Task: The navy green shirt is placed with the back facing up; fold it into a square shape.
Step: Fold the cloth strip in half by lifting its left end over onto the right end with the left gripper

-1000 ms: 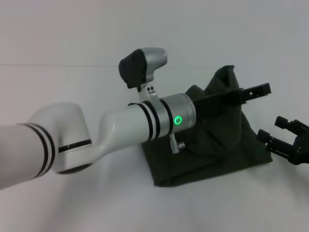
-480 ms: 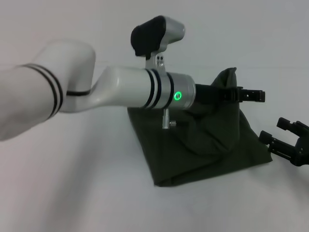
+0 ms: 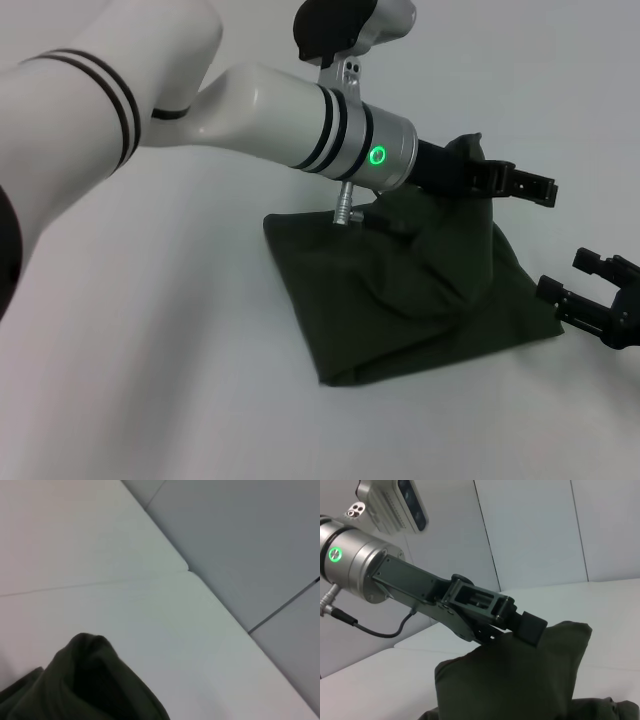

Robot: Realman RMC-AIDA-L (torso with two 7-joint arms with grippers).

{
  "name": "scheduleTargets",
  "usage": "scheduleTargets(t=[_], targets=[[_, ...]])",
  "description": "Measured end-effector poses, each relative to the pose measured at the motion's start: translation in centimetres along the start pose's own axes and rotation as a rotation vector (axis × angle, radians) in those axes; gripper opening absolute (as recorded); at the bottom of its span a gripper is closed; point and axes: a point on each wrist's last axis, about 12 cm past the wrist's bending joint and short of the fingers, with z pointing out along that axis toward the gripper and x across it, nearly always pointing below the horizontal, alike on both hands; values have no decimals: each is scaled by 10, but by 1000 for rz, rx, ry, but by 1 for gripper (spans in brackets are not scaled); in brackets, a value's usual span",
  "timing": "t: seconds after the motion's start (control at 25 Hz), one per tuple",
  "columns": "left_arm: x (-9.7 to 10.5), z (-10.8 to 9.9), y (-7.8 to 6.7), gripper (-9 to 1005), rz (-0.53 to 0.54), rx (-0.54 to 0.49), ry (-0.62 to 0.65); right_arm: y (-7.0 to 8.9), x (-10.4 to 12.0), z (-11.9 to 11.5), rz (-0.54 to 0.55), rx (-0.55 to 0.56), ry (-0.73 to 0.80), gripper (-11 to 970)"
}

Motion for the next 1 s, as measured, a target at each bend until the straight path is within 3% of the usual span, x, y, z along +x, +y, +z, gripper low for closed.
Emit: scheduleTargets(t=[0.28,0.48,0.6,0.68,0.76,0.88,1.0], targets=[[-3,4,-9,947,58,-13,44,0,1,-1,2,1,2,841],[-2,-5,2,945,17,-45,38,1,1,-1,2,-4,0,841],[5,-8,-1,944,-20,46,26,1,1,-1,1,-5,-1,841],[5,-8,-1,944,-20,46,26,1,0,-1,0,-5,-2,841],[8,-9,-6,943,-34,153,-31,1,0,-1,-1,-4,-2,841],[10,-10,-4,943,-40,180,-70,1,1,-1,-4,-3,-2,841],[14,-5,-2,942,-18,134,-39,2,2,-1,-4,-5,0,841]])
